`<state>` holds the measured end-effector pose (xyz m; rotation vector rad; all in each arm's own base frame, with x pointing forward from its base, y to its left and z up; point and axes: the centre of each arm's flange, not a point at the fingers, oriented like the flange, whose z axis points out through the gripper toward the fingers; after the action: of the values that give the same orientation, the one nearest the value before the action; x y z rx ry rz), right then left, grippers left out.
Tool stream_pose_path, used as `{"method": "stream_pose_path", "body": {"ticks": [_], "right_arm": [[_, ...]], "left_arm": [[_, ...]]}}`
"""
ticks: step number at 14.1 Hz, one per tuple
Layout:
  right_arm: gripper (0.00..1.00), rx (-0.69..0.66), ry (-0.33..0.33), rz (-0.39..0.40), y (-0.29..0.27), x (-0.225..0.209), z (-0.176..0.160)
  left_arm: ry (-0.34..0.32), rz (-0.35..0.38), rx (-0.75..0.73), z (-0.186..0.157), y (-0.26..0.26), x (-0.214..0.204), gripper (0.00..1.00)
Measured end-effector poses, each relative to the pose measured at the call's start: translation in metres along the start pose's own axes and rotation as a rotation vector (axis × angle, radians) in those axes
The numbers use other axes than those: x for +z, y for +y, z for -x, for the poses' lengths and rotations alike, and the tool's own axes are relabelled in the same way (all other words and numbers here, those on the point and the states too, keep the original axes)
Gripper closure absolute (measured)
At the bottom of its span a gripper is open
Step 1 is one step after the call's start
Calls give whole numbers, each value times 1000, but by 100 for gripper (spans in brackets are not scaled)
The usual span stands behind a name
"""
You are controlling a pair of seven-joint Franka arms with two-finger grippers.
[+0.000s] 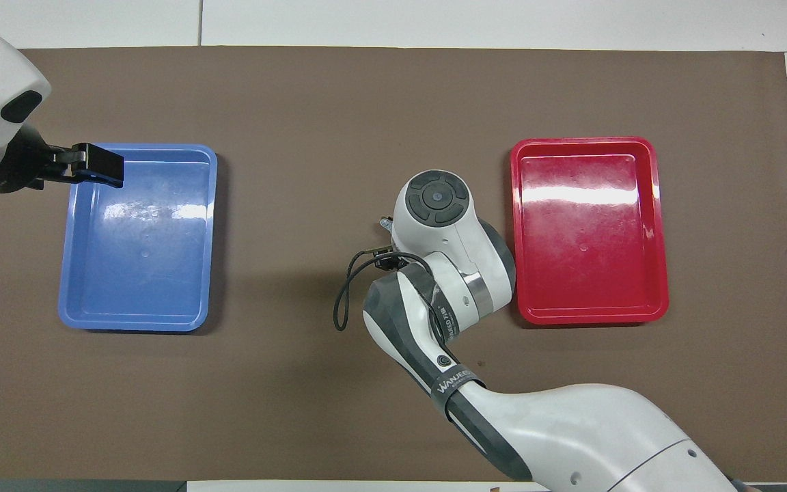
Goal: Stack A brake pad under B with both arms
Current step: 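Lower the curved pad onto the small pad with the right gripper, then open the right gripper and lift it away from the stack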
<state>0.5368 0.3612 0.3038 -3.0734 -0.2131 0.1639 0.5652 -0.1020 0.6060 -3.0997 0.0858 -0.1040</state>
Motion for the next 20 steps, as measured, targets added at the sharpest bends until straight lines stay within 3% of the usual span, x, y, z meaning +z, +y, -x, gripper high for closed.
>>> {"method": "stream_pose_path", "body": {"ticks": [2, 3, 8, 16, 20], "right_arm": [[59, -1, 4, -1, -1, 0, 2], [54, -4, 0, 1, -2, 2, 4], [0, 30, 10, -2, -14, 5, 10], [0, 50, 60, -25, -3, -29, 4], [0, 129, 107, -25, 57, -72, -16]], "left_arm": [[0, 0, 0, 0, 0, 0, 0], [0, 0, 0, 0, 0, 0, 0], [0, 0, 0, 0, 0, 0, 0], [0, 0, 0, 0, 0, 0, 0], [1, 0, 0, 0, 0, 0, 0]]}}
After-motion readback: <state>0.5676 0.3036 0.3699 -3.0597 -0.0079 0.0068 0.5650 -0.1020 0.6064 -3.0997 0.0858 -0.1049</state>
